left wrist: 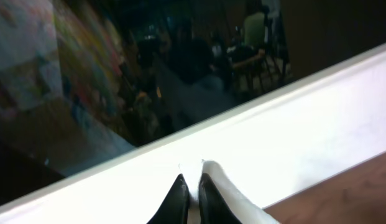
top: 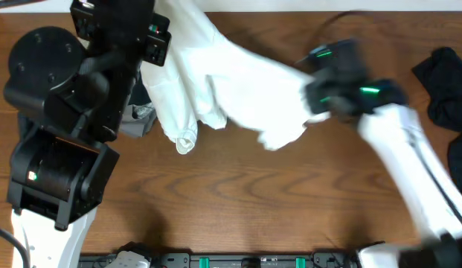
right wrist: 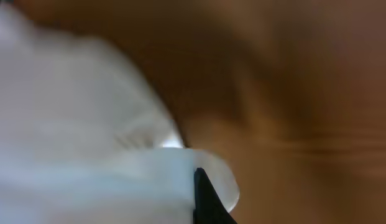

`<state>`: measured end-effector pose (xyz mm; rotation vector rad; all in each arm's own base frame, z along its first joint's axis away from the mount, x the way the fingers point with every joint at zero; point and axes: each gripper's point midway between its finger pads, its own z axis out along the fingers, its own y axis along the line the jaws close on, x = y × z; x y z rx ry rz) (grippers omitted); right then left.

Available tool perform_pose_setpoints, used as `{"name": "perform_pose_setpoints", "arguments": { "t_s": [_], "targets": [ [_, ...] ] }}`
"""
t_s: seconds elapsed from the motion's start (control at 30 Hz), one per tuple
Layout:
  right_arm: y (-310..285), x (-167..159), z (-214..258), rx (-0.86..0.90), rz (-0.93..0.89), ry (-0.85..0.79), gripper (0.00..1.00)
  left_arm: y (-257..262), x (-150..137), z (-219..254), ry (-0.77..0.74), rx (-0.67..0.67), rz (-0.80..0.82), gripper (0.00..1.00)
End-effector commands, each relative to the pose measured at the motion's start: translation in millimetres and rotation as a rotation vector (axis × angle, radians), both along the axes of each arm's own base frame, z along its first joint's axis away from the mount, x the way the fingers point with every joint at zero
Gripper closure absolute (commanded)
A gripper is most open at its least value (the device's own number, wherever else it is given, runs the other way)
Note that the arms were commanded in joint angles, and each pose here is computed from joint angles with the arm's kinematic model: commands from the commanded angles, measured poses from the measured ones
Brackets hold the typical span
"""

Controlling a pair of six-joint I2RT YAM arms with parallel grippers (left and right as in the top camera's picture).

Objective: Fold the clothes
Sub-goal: 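Grasp the hanging T-shirt with the right gripper below the left gripper, then spread the T-shirt between both grippers and lay it flat on the table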

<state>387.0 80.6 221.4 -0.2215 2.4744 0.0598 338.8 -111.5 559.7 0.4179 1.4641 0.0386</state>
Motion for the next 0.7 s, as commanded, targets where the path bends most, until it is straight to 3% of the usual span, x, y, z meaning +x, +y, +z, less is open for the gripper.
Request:
{"name": "perform_pose_setpoints", "arguments": {
  "t_s": [0.0,0.17,0.37,0.67],
  "targets": [
    [-59.0,-4.7,83.9,0.027,-0.211,-0.238,0.99,6.0,-6.8,5.5,-0.008,0.014,0.021,0.94],
    [-104.1,-37.9,153.1,0.062,-0.328,-0.443,0.99,3.7,-21.1,-13.6,0.074,0.044,-0.007,0.94],
    [-119.4,-87.6,211.2,0.116,-0.412,-0.64,0.99,1.4,-70.6,-11.3,0.076,0.073,-0.08,0.94],
    [-139.9,-150.2,250.4,0.105,-0.554,-0.796,0.99,27.0,-149.5,18.4,-0.043,0.007,-0.141,0.94]
  ]
}}
